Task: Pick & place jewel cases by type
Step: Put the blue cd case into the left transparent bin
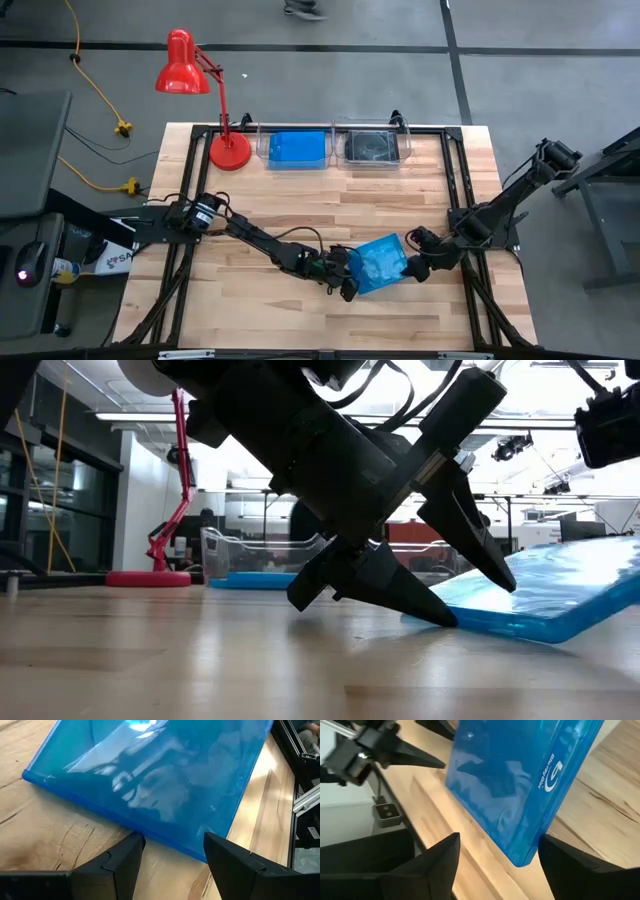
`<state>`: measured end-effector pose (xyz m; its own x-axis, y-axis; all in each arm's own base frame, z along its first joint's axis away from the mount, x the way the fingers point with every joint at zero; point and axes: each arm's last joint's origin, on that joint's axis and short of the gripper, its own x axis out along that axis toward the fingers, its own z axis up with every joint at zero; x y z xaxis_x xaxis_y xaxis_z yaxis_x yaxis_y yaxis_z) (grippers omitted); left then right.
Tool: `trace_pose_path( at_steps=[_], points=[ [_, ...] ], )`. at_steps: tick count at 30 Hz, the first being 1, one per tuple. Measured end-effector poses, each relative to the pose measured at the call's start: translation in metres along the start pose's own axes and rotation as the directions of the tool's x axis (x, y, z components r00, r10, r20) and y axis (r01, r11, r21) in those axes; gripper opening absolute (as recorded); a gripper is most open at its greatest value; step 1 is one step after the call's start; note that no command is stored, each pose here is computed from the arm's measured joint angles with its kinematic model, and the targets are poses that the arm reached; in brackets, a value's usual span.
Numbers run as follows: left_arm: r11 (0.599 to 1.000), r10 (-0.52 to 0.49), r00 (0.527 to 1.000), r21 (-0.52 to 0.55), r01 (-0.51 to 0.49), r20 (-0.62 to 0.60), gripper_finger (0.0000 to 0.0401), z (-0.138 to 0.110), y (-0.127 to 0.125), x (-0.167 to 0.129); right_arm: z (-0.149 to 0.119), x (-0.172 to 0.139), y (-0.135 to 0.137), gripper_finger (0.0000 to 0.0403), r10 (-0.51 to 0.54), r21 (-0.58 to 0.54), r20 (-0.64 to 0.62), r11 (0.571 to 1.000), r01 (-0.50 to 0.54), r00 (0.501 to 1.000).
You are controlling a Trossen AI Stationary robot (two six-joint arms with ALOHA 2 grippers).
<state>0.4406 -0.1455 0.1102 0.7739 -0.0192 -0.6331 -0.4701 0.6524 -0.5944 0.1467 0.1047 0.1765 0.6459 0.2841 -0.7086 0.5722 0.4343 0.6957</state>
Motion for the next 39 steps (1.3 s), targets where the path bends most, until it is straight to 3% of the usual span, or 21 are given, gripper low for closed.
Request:
trace_pose_path(
  at_steps=[9,14,19,32,39],
  points=[
    [1.000,-0.001,1.000,-0.001,0.001,0.000,0.0214,0.000,0.000,0.000,0.002,-0.014,0.009,0.0243,0.112,-0.027,0.008,0.993,-0.112,0.994],
    [1.000,-0.017,1.000,0.007,0.017,0.006,0.0214,0.001,-0.002,0.000,0.005,-0.024,0.016,0.0243,0.205,-0.041,0.079,0.978,-0.203,0.975],
    [1.000,-0.024,1.000,0.006,0.024,0.010,0.0214,0.001,-0.003,0.000,0.006,-0.024,0.013,0.0243,0.188,-0.037,0.109,0.982,-0.185,0.976],
    [1.000,-0.014,1.000,0.016,0.014,0.011,0.0214,0.001,-0.002,0.000,0.013,0.008,0.003,0.0241,0.005,0.000,0.103,1.000,-0.005,0.995],
    [1.000,-0.013,1.000,0.021,0.013,0.011,0.0214,0.001,-0.002,0.000,0.014,0.012,0.002,0.0194,-0.010,0.002,0.127,1.000,0.010,0.992]
  ],
)
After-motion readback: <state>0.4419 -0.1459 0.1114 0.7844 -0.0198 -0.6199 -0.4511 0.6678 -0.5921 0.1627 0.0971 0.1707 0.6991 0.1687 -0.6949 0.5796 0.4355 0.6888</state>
